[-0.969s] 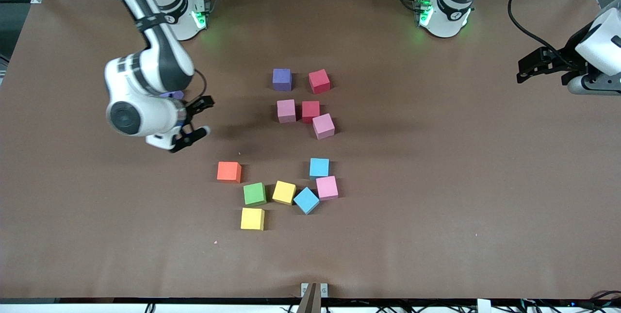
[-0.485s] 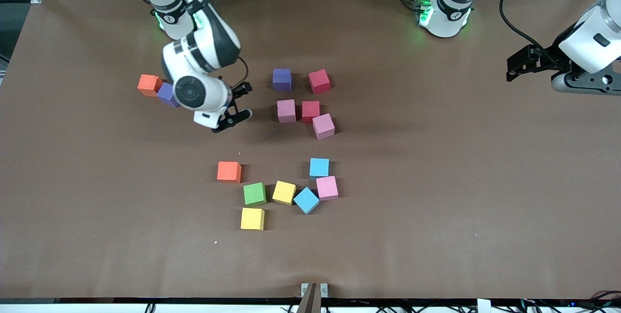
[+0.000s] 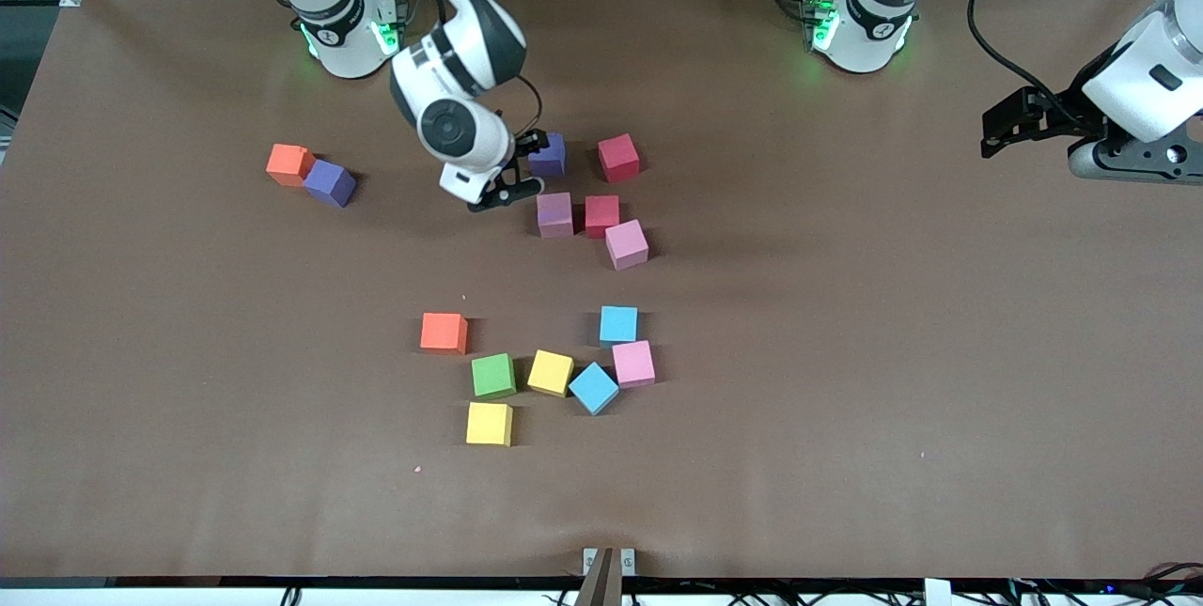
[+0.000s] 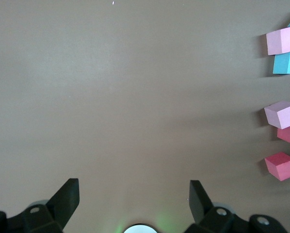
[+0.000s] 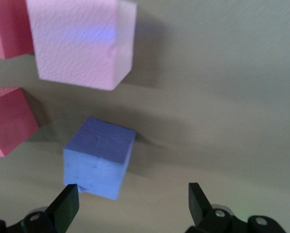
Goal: Arrange 11 blocks into digit 3
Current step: 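Lower the right gripper and grasp the blue cube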
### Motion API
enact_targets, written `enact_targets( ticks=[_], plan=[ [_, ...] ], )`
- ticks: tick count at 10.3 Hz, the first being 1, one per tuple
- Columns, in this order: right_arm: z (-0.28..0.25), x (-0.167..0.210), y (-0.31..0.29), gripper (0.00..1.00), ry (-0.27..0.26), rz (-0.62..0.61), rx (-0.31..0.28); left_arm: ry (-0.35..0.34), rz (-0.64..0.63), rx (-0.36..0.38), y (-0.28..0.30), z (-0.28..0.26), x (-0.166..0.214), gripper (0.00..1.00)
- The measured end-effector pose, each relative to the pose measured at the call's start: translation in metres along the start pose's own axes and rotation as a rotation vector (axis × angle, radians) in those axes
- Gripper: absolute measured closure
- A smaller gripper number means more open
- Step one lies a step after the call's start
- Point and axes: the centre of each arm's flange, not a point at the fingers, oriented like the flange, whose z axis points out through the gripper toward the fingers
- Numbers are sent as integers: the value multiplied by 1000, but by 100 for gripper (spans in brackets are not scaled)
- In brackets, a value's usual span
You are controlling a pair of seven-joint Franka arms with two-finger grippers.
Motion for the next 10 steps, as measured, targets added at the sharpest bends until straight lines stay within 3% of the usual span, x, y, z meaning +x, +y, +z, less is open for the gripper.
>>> enact_targets(
  ticks=[2, 4, 10],
  plan=[
    [14, -9, -16, 0, 12, 40, 4, 0, 0, 0, 0, 0, 0, 0],
    [25, -8, -10, 0, 22, 97, 53, 0, 0, 0, 0, 0, 0, 0],
    [46, -3, -11, 0, 39, 178, 85, 0, -1, 0, -1, 0, 0, 0]
  ],
)
